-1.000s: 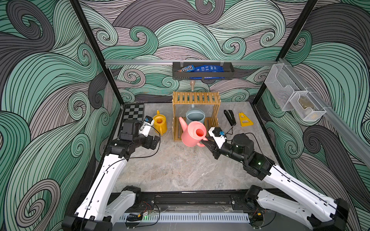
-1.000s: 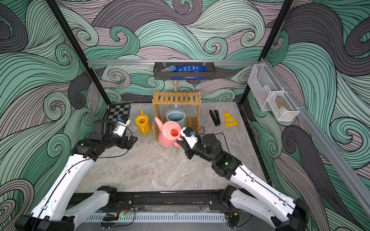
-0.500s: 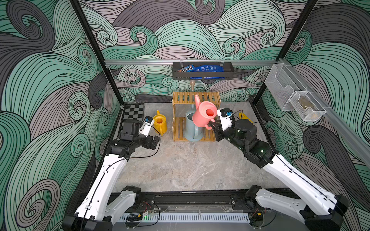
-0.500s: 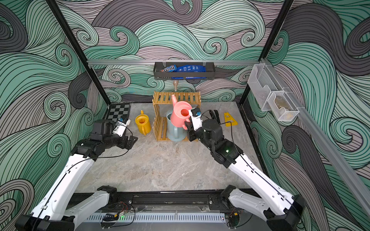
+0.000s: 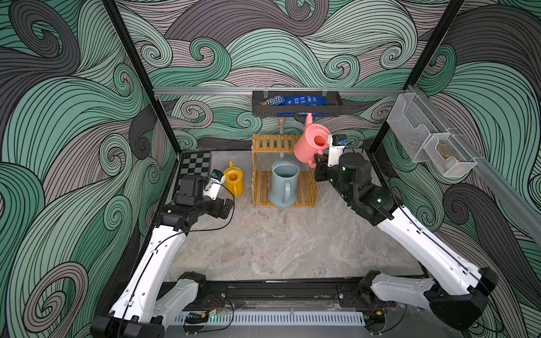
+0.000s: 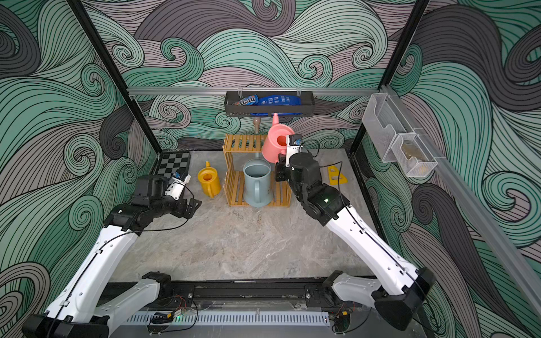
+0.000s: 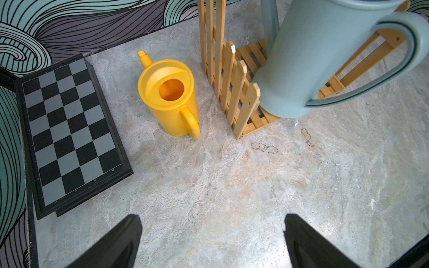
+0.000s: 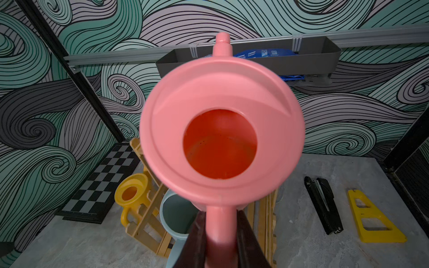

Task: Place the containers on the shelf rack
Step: 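Place the container on the shelf.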

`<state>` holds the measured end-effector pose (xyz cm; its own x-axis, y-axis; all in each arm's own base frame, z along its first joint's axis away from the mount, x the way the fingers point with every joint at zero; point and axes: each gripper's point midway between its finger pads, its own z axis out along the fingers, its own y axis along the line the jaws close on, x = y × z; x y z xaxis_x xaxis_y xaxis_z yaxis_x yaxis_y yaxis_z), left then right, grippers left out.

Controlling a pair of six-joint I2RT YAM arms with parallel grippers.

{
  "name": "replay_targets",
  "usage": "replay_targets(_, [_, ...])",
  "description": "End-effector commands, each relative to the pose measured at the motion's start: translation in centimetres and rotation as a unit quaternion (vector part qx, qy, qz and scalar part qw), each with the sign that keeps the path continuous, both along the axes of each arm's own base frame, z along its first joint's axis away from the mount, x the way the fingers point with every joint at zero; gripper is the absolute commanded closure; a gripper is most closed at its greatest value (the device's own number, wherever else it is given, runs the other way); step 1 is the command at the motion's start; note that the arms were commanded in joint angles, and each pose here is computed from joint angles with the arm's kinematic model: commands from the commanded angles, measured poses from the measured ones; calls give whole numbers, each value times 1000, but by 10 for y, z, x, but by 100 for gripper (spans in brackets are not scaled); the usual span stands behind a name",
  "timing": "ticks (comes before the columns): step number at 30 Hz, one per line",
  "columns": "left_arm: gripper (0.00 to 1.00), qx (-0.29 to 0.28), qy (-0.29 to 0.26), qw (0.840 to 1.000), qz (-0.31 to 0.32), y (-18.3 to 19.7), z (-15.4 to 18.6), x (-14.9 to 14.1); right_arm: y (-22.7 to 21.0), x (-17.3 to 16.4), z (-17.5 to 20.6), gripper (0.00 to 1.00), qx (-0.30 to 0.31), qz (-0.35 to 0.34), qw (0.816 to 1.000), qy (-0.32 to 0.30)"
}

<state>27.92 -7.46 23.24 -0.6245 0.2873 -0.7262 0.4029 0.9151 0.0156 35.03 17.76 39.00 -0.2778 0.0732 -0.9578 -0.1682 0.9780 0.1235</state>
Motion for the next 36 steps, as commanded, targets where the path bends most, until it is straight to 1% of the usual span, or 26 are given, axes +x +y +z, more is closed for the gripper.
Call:
replay_targets(1, [1,0,-10,1000,10,4,6,1,-11,10,22,100,6,-42,999,-23])
replay_targets(4, [1,-8,-12,1000,5,1,7,0,-13,22,24,100,-13,-50,998,-30])
replay_targets(10, [1,-3,-16,1000,10,4,7,0,-16,46,16,100,-31,-50,998,-12])
replay_targets(18, [1,-6,-17,1000,8,3,6,0,-7,64,4,100,-59,-40,997,9])
replay_targets(24, [1,-3,-16,1000,11,4,5,0,-5,73,6,100,-67,-42,997,8])
replay_targets(28, [1,-10,-13,1000,5,1,7,-2,-2,78,5,100,-60,-41,997,11])
replay_targets(31, [1,-2,-15,1000,11,5,5,1,-1,81,4,98,-64,-43,997,11])
replay_targets(36, [1,-10,-12,1000,4,1,6,-2,0,86,4,97,-53,-44,998,11])
